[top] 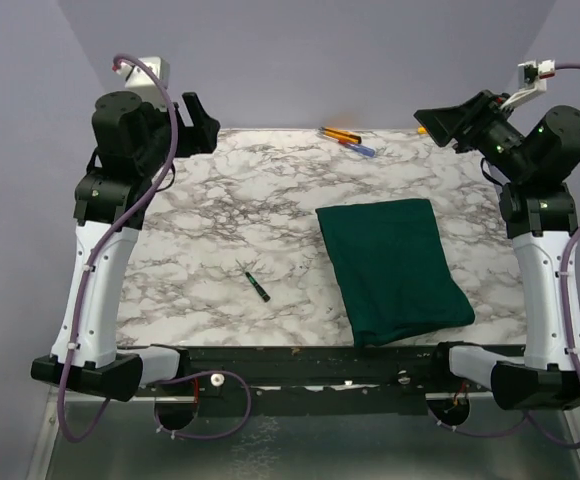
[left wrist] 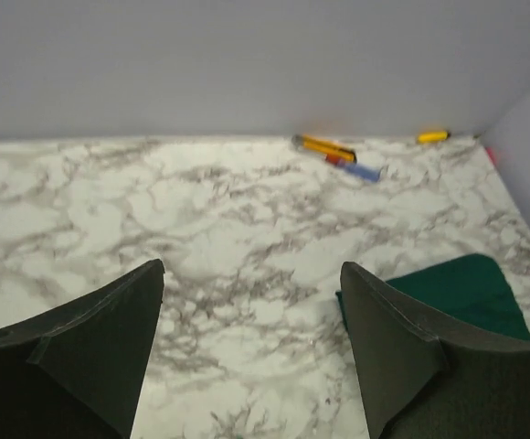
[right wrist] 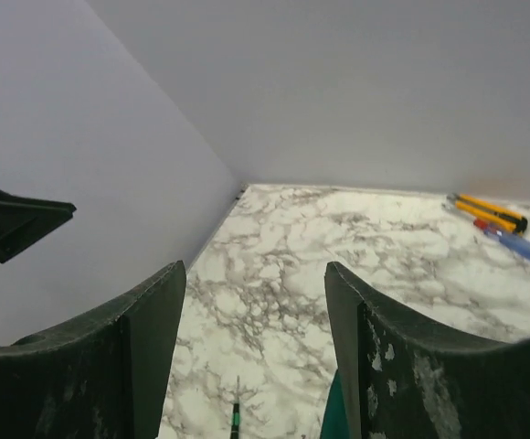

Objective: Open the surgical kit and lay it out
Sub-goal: Move the distractor to the center of the board.

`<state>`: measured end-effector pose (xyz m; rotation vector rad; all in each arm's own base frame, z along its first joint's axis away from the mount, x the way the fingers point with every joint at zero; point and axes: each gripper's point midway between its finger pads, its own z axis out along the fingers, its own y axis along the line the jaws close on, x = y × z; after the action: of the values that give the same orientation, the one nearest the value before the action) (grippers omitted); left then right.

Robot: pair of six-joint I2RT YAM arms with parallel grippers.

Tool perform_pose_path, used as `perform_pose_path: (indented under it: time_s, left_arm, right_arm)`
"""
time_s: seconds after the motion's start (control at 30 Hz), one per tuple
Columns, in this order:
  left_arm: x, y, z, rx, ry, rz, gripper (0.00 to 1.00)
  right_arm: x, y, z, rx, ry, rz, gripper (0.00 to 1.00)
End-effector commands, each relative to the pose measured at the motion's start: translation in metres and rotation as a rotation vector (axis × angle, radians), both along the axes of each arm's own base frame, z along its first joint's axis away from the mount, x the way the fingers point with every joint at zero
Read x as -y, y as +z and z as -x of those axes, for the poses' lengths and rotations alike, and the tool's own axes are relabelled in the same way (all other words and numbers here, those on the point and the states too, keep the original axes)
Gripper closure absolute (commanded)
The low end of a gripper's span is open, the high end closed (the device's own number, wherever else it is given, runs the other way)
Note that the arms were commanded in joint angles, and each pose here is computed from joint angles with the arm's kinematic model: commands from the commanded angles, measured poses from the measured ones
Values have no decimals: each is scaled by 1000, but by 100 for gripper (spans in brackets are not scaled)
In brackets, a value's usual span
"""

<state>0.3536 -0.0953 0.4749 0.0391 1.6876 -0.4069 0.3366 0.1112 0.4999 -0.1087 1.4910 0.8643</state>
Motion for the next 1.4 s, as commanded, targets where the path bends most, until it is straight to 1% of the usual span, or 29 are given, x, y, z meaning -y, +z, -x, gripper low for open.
perform_pose_path:
  time_s: [0.0, 0.13, 0.23, 0.37, 0.5, 0.6, 0.67, 0.77, 0.87, 1.0, 1.07, 1.13, 1.2, 1.37]
  left_arm:
    - [3, -42, 12, -91, -13, 24, 20]
    - [12, -100, 17, -234, -45, 51, 20]
    - [18, -153, 26, -376, -53, 96, 20]
    - [29, -223, 54, -581, -85, 168, 20]
    - [27, -271, 85, -727, -49, 208, 20]
    - [19, -295, 105, -810, 18, 223, 18]
    - [10, -304, 116, -841, 74, 213, 18]
    - [-12, -315, 130, -885, 183, 143, 18]
    - [-23, -332, 147, -972, 223, 81, 18]
    - [-20, -356, 169, -1076, 193, 54, 19]
    - [-17, -366, 177, -1116, 173, 43, 21]
    - [-12, -376, 183, -1146, 151, 30, 26]
    - [-5, -384, 185, -1161, 128, 20, 30]
    - [22, -410, 182, -1138, 103, 20, 31]
  right_arm:
    - [10, -22, -3, -61, -70, -36, 33]
    - [9, -53, -10, -145, -65, -70, 33]
    - [7, -75, -16, -219, -60, -103, 34]
    - [9, -102, -23, -297, -78, -128, 34]
    - [11, -122, -27, -366, -104, -146, 33]
    - [13, -134, -28, -403, -124, -162, 33]
    - [14, -140, -28, -423, -136, -172, 33]
    - [14, -151, -29, -460, -145, -176, 35]
    - [13, -161, -30, -495, -154, -184, 37]
    - [10, -176, -32, -542, -159, -186, 39]
    - [10, -184, -32, -563, -165, -184, 40]
    - [11, -190, -32, -579, -179, -184, 41]
    - [13, -194, -31, -591, -193, -183, 41]
    - [16, -200, -22, -621, -212, -172, 41]
